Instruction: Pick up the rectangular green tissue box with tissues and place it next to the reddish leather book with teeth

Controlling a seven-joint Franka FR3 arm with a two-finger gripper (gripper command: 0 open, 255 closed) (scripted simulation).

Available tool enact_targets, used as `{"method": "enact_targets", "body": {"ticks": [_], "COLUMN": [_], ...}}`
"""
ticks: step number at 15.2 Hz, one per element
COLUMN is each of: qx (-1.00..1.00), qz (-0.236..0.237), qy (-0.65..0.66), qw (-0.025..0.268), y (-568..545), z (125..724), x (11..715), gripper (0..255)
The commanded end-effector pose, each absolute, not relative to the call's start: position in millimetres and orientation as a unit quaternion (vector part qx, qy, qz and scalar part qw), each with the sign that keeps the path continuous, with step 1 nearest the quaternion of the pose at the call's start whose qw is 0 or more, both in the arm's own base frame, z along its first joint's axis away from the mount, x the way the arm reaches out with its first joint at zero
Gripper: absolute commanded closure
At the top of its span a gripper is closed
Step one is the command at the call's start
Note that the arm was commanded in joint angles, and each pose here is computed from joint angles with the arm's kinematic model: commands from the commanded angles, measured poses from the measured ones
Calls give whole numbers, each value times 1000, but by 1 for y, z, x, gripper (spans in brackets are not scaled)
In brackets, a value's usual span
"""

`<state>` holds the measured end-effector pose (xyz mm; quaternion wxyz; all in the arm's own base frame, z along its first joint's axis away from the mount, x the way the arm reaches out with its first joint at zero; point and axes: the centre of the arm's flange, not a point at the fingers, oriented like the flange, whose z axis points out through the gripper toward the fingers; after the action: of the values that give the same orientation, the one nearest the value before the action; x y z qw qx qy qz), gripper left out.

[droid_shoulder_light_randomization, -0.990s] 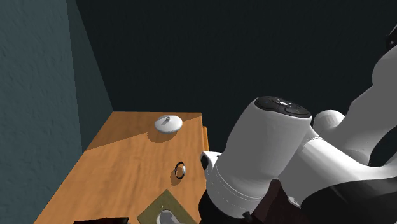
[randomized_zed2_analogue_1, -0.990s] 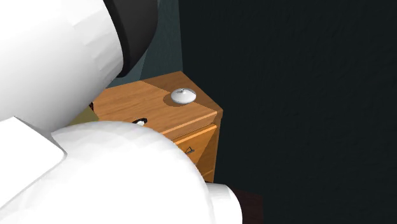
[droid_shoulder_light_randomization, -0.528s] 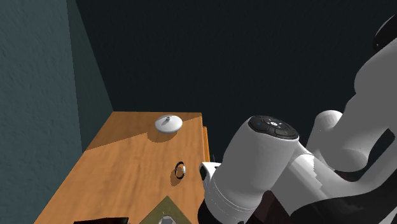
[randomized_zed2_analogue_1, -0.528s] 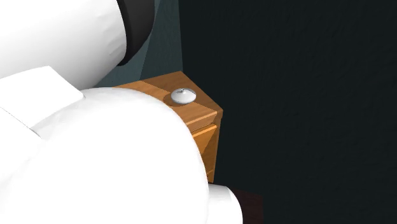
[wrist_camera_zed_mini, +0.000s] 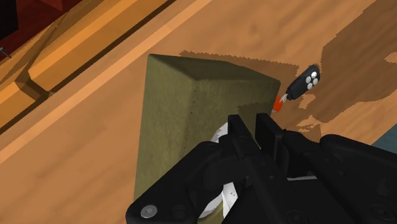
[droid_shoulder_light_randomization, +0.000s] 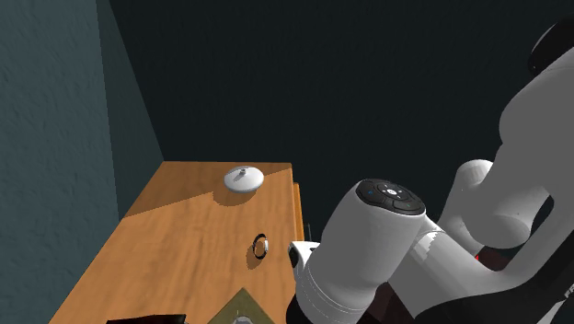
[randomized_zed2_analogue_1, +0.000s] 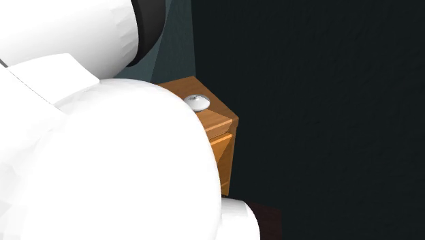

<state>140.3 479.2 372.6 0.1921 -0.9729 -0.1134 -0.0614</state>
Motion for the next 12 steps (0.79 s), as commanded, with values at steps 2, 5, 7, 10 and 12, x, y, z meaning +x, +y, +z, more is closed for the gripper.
{"method": "enact_targets", "body": {"ticks": [2, 5, 7, 10, 12], "qx": [-973, -973, -973, -973, -973], "qz": [-61, -61, -61, -61, -61], "qy": [-113, -113, -113, -113, -113], "qw": [192, 192, 192, 192, 192], "y": [479, 479, 479, 469, 460], "z": [373, 373, 373, 397, 418], "x": [140, 140, 140, 138, 136], "gripper": [255, 0, 0, 0, 0]}}
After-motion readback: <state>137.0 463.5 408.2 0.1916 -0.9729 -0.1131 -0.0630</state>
